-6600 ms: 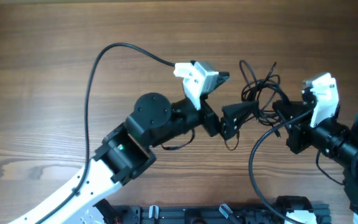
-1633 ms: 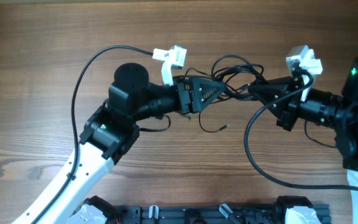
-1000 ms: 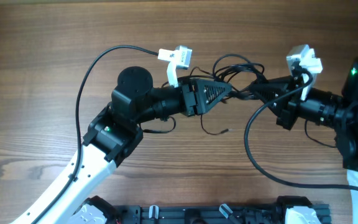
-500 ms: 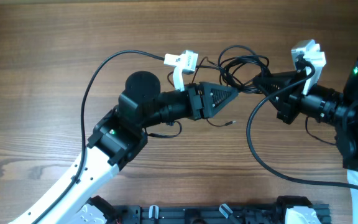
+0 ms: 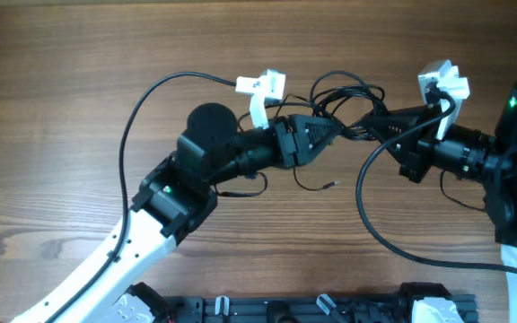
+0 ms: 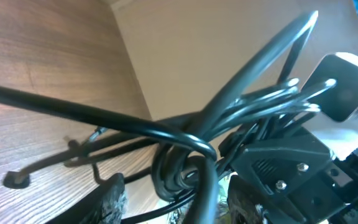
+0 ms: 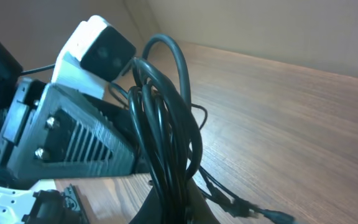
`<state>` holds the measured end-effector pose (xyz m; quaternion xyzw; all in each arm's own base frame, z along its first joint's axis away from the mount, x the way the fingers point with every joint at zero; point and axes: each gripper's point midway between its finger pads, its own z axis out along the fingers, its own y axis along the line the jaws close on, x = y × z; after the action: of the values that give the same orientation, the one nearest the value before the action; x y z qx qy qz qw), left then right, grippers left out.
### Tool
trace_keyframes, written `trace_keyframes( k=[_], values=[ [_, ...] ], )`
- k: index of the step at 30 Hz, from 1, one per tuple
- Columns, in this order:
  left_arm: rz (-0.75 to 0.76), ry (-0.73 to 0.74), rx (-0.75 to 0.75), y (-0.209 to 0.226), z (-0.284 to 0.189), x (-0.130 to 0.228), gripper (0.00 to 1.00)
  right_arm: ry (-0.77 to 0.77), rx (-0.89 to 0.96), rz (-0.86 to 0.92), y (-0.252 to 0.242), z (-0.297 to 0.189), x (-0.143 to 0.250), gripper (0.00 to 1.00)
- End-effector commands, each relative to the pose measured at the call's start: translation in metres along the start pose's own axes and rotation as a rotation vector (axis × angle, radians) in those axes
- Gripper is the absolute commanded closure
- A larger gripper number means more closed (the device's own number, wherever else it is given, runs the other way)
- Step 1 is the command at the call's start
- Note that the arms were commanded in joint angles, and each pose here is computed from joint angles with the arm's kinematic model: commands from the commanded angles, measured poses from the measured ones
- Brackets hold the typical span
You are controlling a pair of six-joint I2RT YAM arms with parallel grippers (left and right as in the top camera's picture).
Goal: Untangle cables
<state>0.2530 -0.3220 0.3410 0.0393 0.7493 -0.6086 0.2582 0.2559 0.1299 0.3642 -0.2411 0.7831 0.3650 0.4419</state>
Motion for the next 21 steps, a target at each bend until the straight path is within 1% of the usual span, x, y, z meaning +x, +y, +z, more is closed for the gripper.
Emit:
trace_keyframes(
  k=[1,6,11,16,21],
  values=[
    [0.021,0.014,0.041,-0.015,0.006,0.008,0.46,-0.007,-0.038,-0.012,0.006,0.000,-0.001,0.96],
    [0.043,0.029,0.087,-0.030,0.010,0.017,0.46,-0.006,-0.033,-0.014,0.005,0.000,-0.001,0.96],
    [0.044,0.033,0.089,-0.030,0.010,0.018,0.45,-0.005,-0.025,-0.012,0.004,0.000,-0.001,0.96],
    [0.042,0.003,0.071,-0.027,0.011,0.013,0.45,-0.001,-0.041,-0.006,0.006,0.000,0.001,0.96],
    [0.040,-0.071,0.030,-0.020,0.011,0.000,0.45,0.017,-0.043,0.015,0.007,0.000,0.006,0.96]
  ],
)
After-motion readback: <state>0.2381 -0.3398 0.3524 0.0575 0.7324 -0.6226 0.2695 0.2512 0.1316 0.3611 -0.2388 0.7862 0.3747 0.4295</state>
